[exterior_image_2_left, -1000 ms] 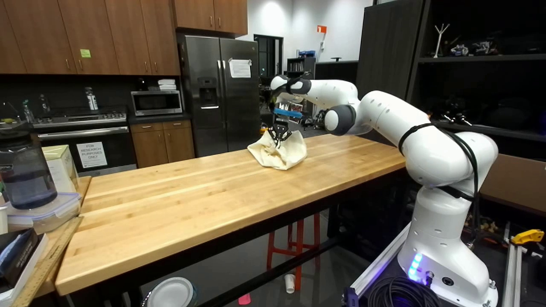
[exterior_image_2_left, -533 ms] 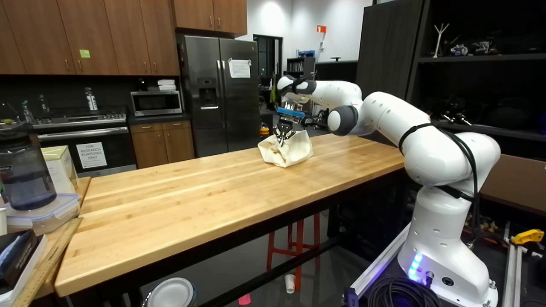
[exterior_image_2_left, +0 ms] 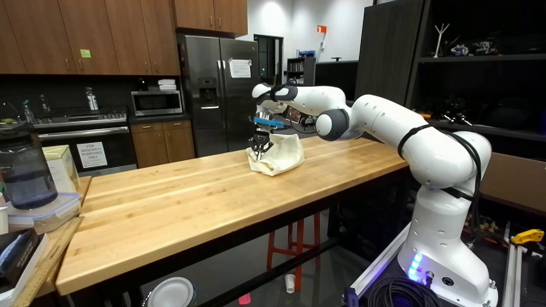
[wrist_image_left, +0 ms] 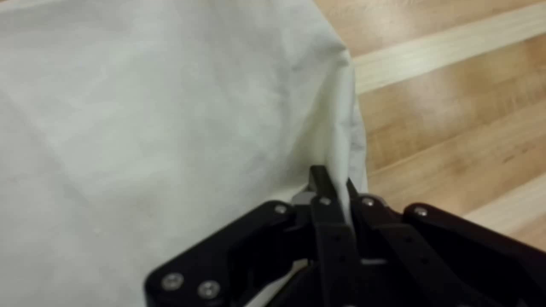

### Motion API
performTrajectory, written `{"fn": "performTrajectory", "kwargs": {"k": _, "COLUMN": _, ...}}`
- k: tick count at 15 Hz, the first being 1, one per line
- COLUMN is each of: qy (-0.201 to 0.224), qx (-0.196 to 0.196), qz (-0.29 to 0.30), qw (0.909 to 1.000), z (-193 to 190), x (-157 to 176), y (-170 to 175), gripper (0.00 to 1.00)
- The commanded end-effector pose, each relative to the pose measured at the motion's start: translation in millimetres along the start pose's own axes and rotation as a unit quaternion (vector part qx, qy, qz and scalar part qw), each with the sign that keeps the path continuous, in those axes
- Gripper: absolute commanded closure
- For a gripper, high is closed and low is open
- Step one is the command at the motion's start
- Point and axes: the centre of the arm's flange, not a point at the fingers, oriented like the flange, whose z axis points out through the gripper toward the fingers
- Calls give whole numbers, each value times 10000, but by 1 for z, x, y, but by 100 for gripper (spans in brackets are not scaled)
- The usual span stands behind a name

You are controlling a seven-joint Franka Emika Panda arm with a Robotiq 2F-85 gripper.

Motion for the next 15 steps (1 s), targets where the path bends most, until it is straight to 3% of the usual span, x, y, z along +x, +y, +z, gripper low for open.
{"fn": "performTrajectory", "kwargs": {"k": 1, "qy": -389, "qx": -263, "qz": -566, "qw": 9973, "z": 19, "x": -2, "y": -48, "gripper": 99}}
{"fn": "performTrajectory", "kwargs": {"k": 7, "qy": -719, "qx": -899, "qz": -1534, "qw": 9814, "z": 52, "x": -50, "y": -126, "gripper": 99}}
{"fn": "performTrajectory", "kwargs": {"k": 15, "qy": -852, "qx": -1780, "qz": -2178, "qw": 9558, "z": 151, "x": -99, "y": -203, "gripper": 99}}
